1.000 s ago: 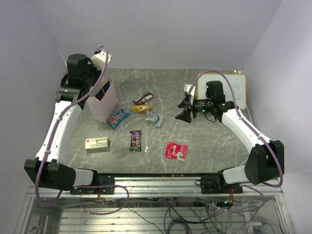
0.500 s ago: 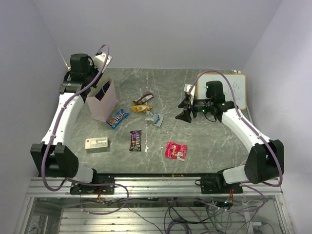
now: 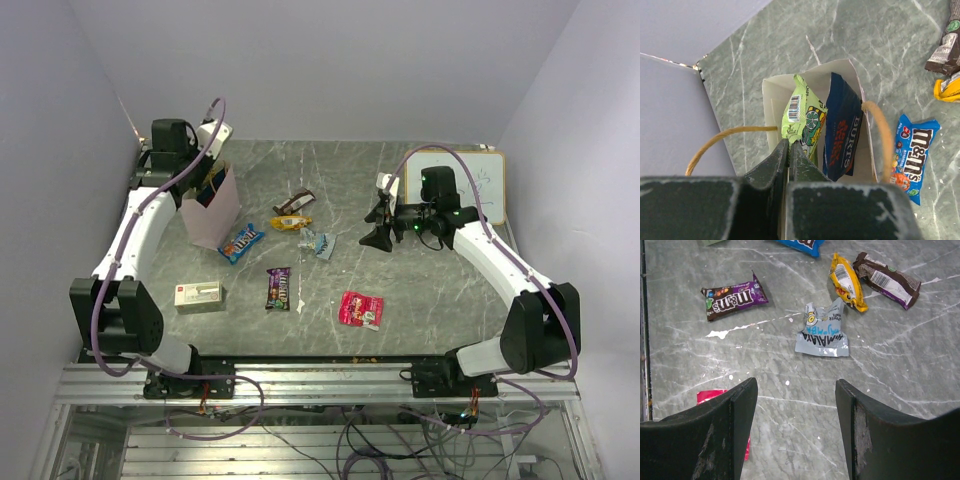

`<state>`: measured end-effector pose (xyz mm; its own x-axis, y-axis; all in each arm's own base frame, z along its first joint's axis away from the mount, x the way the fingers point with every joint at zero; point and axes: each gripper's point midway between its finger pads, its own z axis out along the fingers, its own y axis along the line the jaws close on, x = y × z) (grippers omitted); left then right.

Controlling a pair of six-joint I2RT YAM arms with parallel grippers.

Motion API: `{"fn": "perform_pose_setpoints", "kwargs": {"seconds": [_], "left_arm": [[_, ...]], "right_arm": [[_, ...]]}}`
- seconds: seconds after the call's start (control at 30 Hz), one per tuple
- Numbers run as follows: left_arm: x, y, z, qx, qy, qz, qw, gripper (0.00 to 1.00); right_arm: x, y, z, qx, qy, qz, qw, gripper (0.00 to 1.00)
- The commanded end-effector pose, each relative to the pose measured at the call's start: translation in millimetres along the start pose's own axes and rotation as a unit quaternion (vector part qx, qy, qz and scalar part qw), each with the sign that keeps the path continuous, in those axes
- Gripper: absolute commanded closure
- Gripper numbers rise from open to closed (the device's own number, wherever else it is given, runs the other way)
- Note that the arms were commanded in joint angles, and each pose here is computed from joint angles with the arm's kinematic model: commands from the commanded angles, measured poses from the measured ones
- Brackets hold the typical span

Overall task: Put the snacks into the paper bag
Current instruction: Place the snack in the paper bag.

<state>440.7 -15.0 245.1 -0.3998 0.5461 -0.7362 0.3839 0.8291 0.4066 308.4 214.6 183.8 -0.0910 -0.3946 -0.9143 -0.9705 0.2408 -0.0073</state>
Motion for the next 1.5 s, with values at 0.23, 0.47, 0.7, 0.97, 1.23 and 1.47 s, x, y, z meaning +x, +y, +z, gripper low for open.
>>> {"fn": "perform_pose_setpoints", "kwargs": {"seconds": [0.23,0.47,0.7,0.97,1.23,1.47], "left_arm": [[8.3,-3.1,3.6,0.006,0.008,-0.016,1.000,0.85],[-2.7,3.6,-10.3,-0.009,-0.009,-0.021,1.000,0.73],[-20.4,19.8,-32.8,-0.040,-0.028,-0.019,0.999,0.64],[-36.0,37.7,-80.0,-0.107,-0.075,-0.044,0.991,0.41],[-25.6,25.5,-130.8,-0.117,-0.095,-0.066,0.986,0.07],[-1.9,-29.3,-149.8,-0.014,-0.092,-0.064,0.994,0.01]], "right_arm": [[7.9,-2.8,0.4,0.003,0.004,0.004,1.000,0.37],[10.1,-3.0,1.3,0.001,0.007,0.007,1.000,0.37],[11.5,-3.8,2.0,0.001,0.007,0.011,1.000,0.37],[13.6,-6.5,2.3,0.007,0.012,0.016,1.000,0.36],[15.3,-10.6,0.6,0.018,0.023,0.017,0.999,0.36],[22.2,-13.5,0.1,0.022,0.037,0.018,0.999,0.36]]}}
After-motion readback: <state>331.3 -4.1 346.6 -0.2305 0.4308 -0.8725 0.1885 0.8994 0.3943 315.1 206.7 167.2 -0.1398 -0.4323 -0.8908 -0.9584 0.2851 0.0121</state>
